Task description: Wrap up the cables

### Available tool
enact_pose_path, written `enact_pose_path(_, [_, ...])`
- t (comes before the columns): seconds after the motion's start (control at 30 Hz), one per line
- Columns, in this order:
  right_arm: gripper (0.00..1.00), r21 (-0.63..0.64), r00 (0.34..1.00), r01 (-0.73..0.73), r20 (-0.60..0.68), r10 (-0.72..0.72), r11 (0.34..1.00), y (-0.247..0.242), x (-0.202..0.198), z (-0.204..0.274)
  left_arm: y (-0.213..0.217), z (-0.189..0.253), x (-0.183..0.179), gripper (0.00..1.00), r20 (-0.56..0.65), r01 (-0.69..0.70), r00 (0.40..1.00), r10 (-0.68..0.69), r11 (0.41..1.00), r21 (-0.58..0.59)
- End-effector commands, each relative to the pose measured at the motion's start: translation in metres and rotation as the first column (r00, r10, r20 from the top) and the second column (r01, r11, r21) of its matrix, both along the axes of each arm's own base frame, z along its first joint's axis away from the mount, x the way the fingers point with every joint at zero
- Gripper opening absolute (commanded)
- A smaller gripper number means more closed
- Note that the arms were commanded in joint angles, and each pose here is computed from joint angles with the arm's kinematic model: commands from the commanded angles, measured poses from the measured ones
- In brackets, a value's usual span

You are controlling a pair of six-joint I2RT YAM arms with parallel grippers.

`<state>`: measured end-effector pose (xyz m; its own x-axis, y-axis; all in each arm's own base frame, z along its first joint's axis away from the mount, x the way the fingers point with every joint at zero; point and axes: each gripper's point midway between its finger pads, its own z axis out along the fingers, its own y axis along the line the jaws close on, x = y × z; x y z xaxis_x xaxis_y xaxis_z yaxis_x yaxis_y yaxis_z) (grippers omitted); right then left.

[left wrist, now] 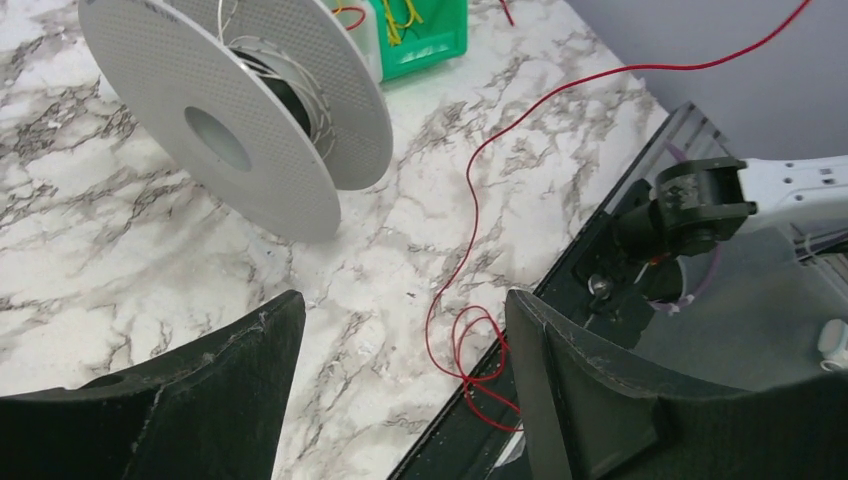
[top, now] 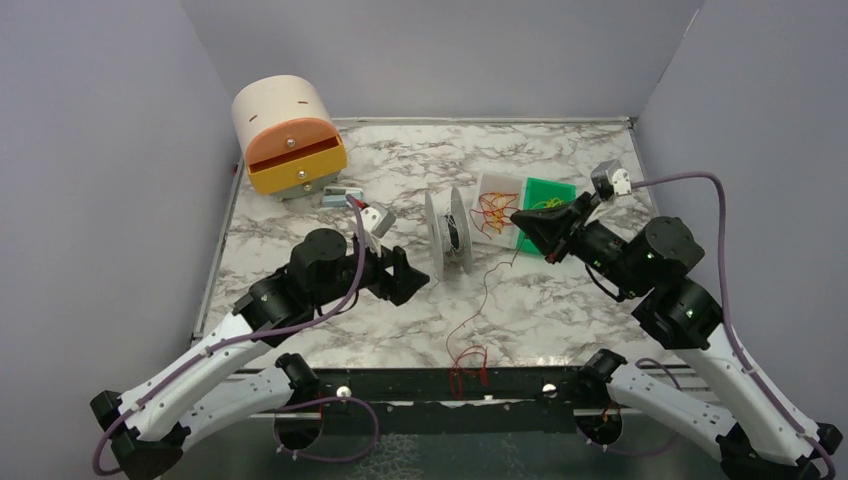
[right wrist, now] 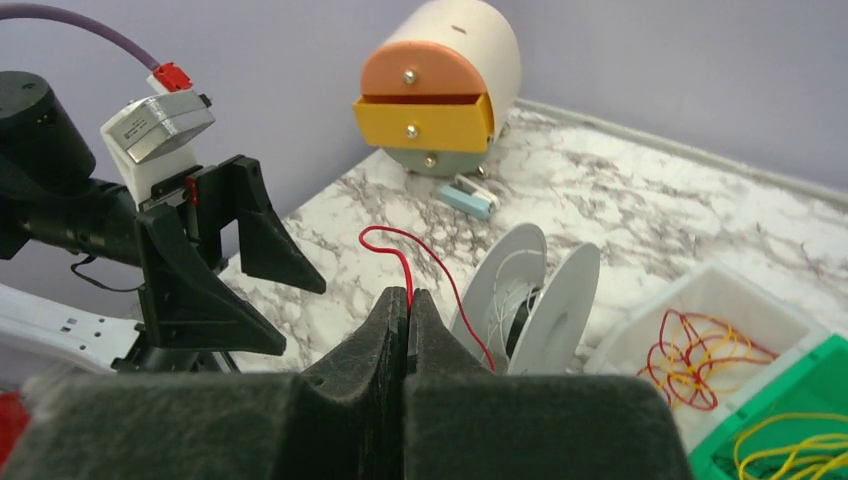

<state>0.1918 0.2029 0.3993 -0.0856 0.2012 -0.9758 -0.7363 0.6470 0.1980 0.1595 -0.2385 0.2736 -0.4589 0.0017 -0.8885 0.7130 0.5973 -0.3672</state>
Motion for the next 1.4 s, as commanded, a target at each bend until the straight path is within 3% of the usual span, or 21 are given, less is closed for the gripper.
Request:
enact_pose_path(0.0, [0.01,-0.035,0.983,0.086,-0.158,-0.091,0.996,-0.008,0.010,-0.020,-0.001,-0.002,0.021,0.76,0.023,-0.072,0.997,0.071,0.997,0.041])
enact_pose_path(0.4, [0.01,0.052,0.886,0.071,-0.462,-0.040,0.996,0.020,0.013,-0.064,-0.003,-0.013,0.059,0.81,0.032,-0.228,0.974,0.226,0.970,0.084])
enact_pose_path(0.57, [0.01,0.157,0.840,0.058,-0.542,0.036,0.986,0.036,0.012,-0.070,-0.007,-0.013,0.066,0.81,0.051,-0.248,0.968,0.246,0.968,0.033])
enact_pose_path(0.7, [0.01,0.155,0.781,0.156,-0.624,-0.026,0.975,0.036,0.025,-0.086,-0.018,-0.011,0.062,0.81,0.069,-0.194,0.978,0.195,0.981,-0.023])
enact_pose_path(0.97, [0.01,0.225,0.740,0.233,-0.672,-0.023,0.946,0.039,0.036,-0.089,-0.025,-0.018,0.069,0.81,0.097,-0.192,0.975,0.199,0.978,-0.075])
enact_pose_path(1.37, [0.01,0.241,0.723,0.321,-0.687,-0.072,0.916,0.037,0.053,-0.102,-0.038,-0.041,0.095,0.81,0.049,-0.285,0.957,0.286,0.958,-0.022])
